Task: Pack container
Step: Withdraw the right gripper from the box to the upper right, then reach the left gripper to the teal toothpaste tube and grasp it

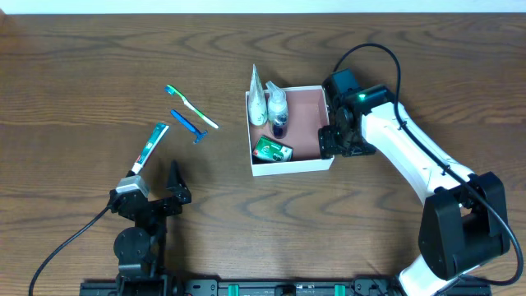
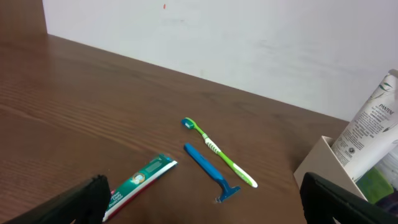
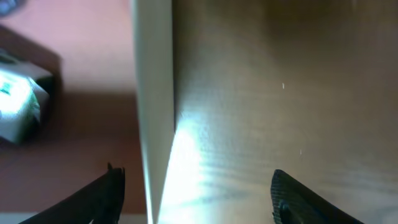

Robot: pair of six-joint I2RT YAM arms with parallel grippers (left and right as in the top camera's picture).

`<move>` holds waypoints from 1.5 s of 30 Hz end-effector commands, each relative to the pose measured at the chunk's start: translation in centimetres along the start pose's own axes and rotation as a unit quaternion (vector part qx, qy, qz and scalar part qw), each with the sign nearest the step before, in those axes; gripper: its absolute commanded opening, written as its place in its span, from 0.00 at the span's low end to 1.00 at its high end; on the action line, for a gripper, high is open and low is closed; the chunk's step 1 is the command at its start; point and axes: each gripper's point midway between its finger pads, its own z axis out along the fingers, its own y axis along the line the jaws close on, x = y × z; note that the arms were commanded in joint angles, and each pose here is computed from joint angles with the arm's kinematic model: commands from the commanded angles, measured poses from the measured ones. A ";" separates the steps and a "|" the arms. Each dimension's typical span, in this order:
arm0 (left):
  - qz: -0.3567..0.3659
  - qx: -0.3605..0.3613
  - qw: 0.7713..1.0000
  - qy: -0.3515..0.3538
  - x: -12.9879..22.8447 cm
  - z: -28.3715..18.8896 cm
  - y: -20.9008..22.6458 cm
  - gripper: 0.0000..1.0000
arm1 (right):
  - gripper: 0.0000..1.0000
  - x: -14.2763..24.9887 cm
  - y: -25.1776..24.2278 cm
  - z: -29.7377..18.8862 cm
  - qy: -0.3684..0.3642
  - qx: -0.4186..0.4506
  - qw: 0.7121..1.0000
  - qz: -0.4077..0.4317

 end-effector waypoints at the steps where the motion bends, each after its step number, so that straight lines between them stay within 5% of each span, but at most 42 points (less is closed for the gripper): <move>1: 0.006 -0.018 1.000 0.025 1.7 0.1 0.9 0.98 | 0.75 -0.8 0.4 0.3 -0.011 -0.016 1.000 0.005; 6: 0.006 -0.018 1.000 0.025 1.7 0.1 0.9 0.98 | 0.79 -3.0 1.3 -2.0 -0.051 -0.040 0.998 0.004; 13: 0.006 -0.018 1.000 0.025 1.7 0.1 0.9 0.98 | 0.98 -6.7 -0.2 -8.6 -0.129 -0.057 0.990 0.021; 20: 0.006 -0.018 1.000 0.025 1.7 0.1 0.9 0.98 | 0.99 -8.5 -7.6 -14.7 -0.199 -0.042 0.975 0.089; 29: 0.006 -0.017 1.000 0.025 1.7 0.1 0.9 0.98 | 0.99 -6.2 -17.8 -14.3 -0.172 -0.024 0.960 0.220; 39: 0.003 0.020 0.999 0.028 1.5 0.1 -0.5 0.98 | 0.99 -4.5 -18.2 -13.8 -0.140 -0.021 0.962 0.233; 45: -0.003 0.017 0.999 0.034 -4.0 -1.6 -1.9 0.98 | 0.99 -4.5 -18.2 -13.8 -0.140 -0.021 0.962 0.232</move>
